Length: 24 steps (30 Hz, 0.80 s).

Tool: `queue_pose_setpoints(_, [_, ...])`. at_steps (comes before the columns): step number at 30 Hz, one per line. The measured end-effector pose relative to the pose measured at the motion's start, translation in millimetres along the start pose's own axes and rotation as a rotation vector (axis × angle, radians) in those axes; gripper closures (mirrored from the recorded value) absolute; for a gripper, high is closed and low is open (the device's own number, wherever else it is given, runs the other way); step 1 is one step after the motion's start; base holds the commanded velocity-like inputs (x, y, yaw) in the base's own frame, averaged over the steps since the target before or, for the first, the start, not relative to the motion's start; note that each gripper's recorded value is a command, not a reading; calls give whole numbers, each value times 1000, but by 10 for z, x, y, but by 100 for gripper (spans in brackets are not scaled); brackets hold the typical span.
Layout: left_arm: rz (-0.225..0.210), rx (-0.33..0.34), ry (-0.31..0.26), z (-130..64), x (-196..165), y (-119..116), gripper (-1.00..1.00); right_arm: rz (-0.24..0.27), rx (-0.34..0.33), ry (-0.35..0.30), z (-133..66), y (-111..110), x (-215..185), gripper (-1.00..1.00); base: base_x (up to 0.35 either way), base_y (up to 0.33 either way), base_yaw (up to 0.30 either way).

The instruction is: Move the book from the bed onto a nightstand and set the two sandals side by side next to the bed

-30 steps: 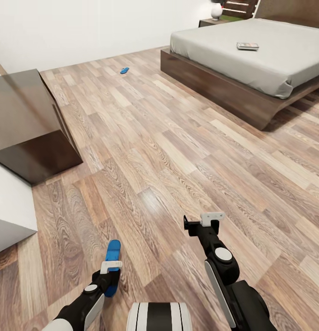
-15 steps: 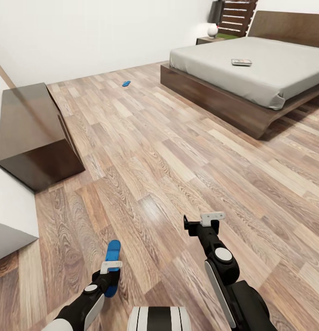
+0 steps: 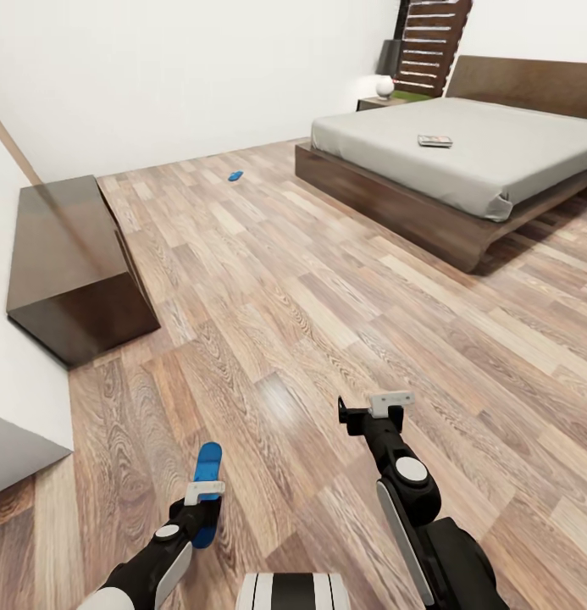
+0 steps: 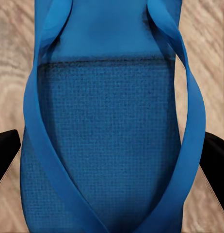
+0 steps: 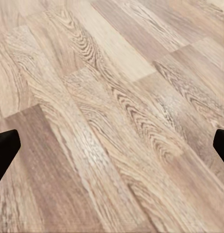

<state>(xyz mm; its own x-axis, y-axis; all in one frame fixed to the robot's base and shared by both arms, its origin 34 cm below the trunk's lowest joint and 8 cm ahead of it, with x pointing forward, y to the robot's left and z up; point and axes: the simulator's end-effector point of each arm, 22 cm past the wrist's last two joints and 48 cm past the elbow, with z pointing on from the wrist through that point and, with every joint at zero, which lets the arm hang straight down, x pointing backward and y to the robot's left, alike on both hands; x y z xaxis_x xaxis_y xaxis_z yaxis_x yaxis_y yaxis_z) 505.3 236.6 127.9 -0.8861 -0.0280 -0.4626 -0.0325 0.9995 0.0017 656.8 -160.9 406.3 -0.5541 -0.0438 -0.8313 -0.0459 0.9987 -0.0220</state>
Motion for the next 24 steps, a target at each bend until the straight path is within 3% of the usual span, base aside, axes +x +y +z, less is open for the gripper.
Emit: queue_pose_setpoints(24, [0, 2, -92, -245, -486, -7, 100, -3, 5, -95, -276, -21, -518, -100, 0, 0, 0])
